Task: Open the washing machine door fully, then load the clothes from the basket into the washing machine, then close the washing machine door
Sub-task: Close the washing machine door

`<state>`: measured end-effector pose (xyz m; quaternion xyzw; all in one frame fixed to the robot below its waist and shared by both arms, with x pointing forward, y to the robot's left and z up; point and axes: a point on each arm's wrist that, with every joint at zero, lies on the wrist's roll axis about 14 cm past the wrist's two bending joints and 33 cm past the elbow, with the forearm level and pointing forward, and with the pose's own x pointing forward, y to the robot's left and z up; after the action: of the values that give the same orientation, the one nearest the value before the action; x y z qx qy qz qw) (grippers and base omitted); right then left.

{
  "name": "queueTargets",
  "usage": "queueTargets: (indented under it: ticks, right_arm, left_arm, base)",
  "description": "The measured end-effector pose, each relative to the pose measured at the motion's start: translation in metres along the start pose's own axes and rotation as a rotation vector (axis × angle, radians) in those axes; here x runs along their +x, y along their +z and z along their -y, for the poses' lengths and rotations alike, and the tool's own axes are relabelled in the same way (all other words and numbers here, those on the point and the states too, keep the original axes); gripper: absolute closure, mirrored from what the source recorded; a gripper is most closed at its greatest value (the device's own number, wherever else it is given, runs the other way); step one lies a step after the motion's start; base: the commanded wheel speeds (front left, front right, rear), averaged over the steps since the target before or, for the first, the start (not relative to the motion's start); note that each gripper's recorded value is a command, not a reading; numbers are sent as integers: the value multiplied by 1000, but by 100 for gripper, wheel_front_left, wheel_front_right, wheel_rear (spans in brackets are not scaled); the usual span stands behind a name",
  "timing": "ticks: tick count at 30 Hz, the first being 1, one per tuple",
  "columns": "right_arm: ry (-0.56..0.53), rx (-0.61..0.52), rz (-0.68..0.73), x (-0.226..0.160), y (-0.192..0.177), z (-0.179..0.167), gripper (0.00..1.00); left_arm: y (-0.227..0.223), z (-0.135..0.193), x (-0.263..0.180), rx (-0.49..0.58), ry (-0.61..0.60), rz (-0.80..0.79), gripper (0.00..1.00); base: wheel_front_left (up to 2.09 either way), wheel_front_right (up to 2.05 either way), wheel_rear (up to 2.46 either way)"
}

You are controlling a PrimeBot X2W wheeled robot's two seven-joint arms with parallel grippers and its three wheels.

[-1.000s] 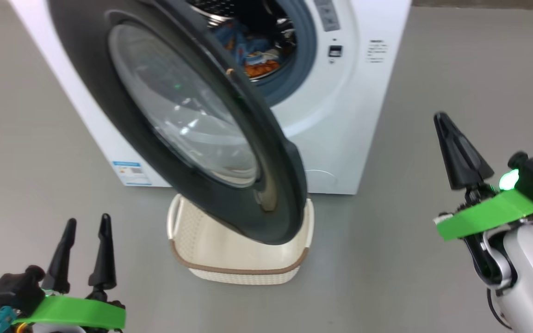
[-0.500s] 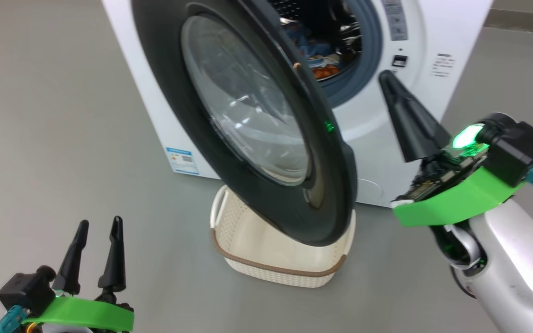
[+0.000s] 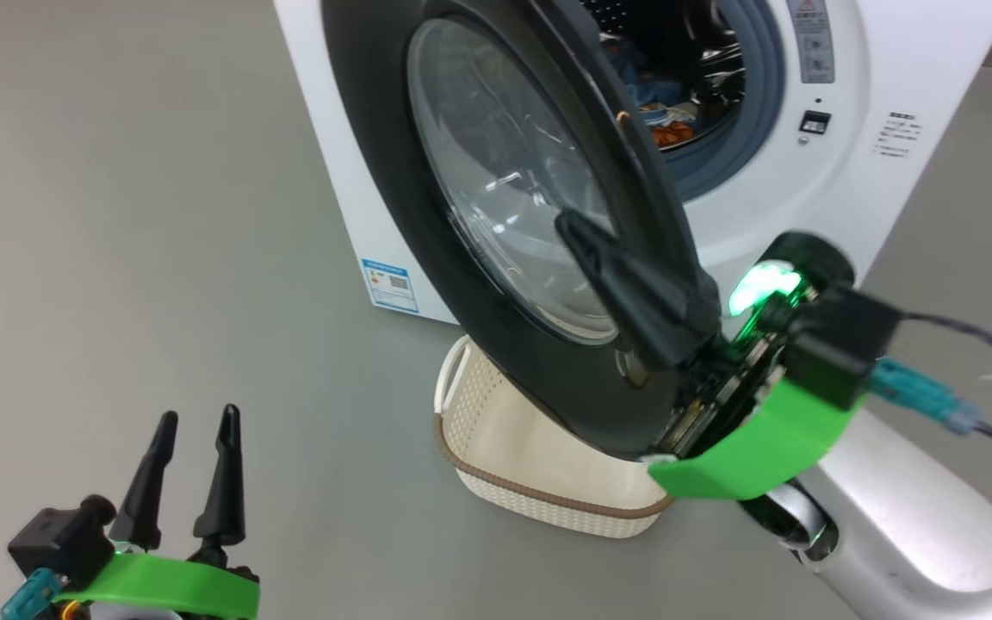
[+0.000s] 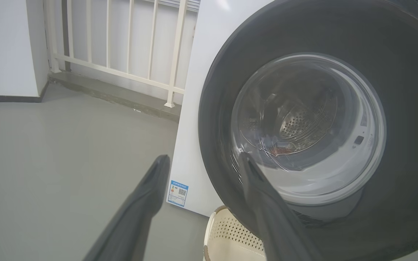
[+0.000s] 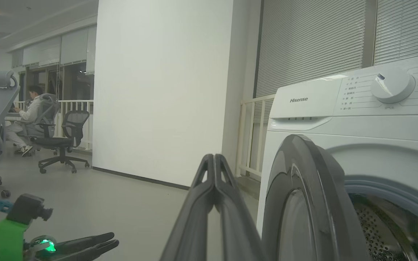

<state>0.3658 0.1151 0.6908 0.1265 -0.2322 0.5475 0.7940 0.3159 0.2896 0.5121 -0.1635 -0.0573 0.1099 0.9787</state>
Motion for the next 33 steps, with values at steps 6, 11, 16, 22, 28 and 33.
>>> queueTargets:
  ticks: [6, 11, 16, 22, 28, 33]
  right_arm:
    - [-5, 30, -172, -17, -55, 3, 100]
    - [-40, 52, -293, -35, -93, 15, 100]
    - [-69, 106, -379, -51, -122, 18, 100]
    - [-118, 133, -468, -72, -149, 29, 100]
    - [-149, 154, -505, -82, -160, 34, 100]
    - [-158, 153, -511, -84, -161, 36, 100]
  left_arm:
    - [1, -7, -4, -10, 25, 2, 0]
    - [-4, -6, -4, -21, 36, -5, 0]
    - [-8, -5, -3, -25, 41, -17, 0]
    - [-14, -3, 0, -33, 44, -31, 0]
    - [-15, -2, 1, -39, 44, -34, 0]
    - [-15, -1, 3, -38, 39, -33, 0]
  base:
    - [0, 0, 0]
    - [0, 0, 0]
    - [0, 0, 0]
    - [0, 0, 0]
    - [0, 0, 0]
    - [0, 0, 0]
